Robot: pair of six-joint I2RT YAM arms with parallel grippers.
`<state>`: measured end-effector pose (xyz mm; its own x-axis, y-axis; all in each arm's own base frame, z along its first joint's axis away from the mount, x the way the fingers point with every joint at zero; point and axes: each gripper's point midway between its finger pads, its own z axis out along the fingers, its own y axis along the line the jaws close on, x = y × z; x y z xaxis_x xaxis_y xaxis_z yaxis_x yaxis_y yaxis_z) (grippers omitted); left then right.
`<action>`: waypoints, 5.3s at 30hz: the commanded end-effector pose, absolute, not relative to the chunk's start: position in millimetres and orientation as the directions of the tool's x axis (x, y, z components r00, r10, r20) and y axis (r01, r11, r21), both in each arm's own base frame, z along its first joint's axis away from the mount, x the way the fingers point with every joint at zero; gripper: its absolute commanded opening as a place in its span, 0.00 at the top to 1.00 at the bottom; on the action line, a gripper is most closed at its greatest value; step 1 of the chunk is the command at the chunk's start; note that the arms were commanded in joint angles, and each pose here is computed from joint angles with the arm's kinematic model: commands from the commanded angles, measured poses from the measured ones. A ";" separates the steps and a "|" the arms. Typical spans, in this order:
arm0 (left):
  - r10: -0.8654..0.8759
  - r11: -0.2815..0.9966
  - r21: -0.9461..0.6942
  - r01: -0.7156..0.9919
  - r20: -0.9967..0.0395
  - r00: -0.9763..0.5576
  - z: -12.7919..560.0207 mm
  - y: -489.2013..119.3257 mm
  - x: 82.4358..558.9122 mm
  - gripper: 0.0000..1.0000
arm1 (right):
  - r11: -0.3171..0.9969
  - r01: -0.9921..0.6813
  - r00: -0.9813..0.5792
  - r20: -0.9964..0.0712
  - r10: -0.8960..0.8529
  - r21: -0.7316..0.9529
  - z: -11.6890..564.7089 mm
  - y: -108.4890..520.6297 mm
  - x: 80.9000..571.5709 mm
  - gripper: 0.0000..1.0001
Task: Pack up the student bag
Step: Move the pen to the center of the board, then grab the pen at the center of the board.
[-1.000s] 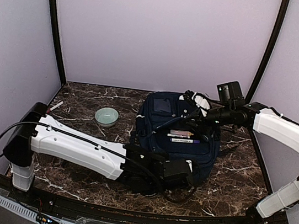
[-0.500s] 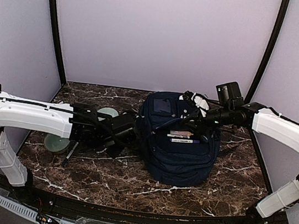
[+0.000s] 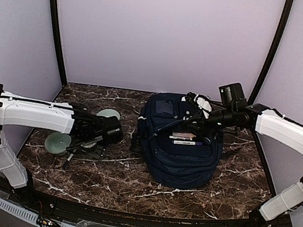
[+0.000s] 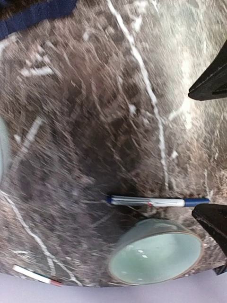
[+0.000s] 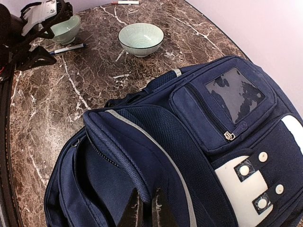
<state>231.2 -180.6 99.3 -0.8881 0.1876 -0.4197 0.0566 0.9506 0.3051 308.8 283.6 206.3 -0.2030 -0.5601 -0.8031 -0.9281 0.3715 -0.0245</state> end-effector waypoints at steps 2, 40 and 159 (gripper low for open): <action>0.061 0.910 0.407 -0.085 -0.333 -0.941 76.8 -138.9 199.0 0.21 | 0.358 -0.933 -0.161 -0.843 -0.513 -0.040 222.5 292.2 315.8 1.00; -0.097 0.947 0.236 -0.219 -0.439 -0.893 21.2 -101.3 187.8 0.08 | 0.349 -0.937 -0.167 -0.840 -0.516 -0.027 219.7 293.1 314.2 1.00; 0.704 0.710 0.112 0.695 -0.146 -0.695 13.2 -323.1 155.0 0.83 | 0.322 -0.947 -0.177 -0.836 -0.519 0.000 213.4 296.6 310.4 1.00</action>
